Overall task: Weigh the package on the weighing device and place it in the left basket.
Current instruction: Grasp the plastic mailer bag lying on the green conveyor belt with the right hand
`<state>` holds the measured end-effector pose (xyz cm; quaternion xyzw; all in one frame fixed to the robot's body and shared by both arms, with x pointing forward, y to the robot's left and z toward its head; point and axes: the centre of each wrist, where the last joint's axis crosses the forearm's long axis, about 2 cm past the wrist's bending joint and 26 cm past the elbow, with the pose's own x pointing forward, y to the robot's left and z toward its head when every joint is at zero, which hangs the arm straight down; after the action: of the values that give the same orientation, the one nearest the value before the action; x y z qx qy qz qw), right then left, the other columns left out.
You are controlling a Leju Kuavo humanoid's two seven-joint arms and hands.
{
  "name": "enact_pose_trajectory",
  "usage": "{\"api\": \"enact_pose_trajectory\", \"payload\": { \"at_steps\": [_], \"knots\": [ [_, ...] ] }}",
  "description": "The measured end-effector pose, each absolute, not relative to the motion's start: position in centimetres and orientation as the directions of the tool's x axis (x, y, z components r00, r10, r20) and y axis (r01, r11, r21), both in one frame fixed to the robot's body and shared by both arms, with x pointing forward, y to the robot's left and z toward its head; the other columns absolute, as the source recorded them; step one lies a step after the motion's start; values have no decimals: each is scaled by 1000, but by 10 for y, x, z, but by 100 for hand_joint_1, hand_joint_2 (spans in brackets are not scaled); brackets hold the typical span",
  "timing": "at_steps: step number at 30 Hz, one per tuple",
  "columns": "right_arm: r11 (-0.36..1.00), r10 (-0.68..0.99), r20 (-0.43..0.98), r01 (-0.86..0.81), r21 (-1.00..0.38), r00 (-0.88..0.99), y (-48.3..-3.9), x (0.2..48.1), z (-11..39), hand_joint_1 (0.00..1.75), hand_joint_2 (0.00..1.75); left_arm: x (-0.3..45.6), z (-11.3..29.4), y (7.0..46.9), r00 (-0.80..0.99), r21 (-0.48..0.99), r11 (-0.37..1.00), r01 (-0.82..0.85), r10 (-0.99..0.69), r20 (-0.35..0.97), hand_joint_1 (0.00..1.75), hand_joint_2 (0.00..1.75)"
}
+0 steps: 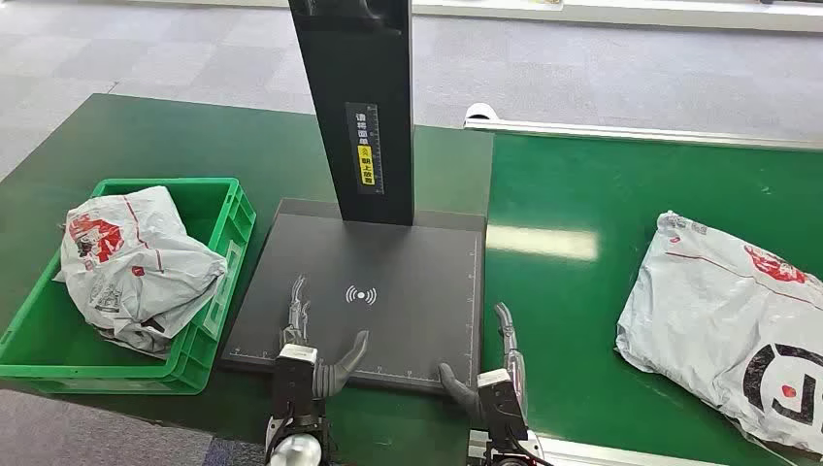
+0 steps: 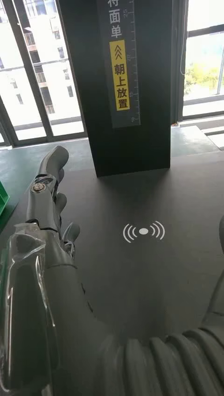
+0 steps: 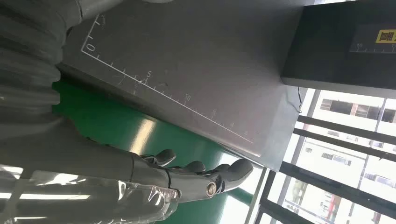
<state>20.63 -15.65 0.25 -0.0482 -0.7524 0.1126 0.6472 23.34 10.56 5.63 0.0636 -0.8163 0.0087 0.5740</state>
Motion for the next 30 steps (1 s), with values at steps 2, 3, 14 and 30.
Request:
{"api": "enact_pose_trajectory", "payload": {
  "at_steps": [2,3,14,30],
  "knots": [
    [970,218,963,-73,-232,-158,-156,206,3,0,175,233,56,105,-333,58,992,-114,-93,938,0,175],
    [970,218,963,-73,-232,-158,-156,206,3,0,175,233,56,105,-333,58,992,-114,-93,938,0,175],
    [970,218,963,-73,-232,-157,-156,206,3,0,175,233,57,105,-333,57,992,-114,-92,938,0,175],
    [961,277,943,36,-275,-185,-173,217,7,0,175,233,57,105,-331,61,990,-131,-101,938,0,175]
  ]
}}
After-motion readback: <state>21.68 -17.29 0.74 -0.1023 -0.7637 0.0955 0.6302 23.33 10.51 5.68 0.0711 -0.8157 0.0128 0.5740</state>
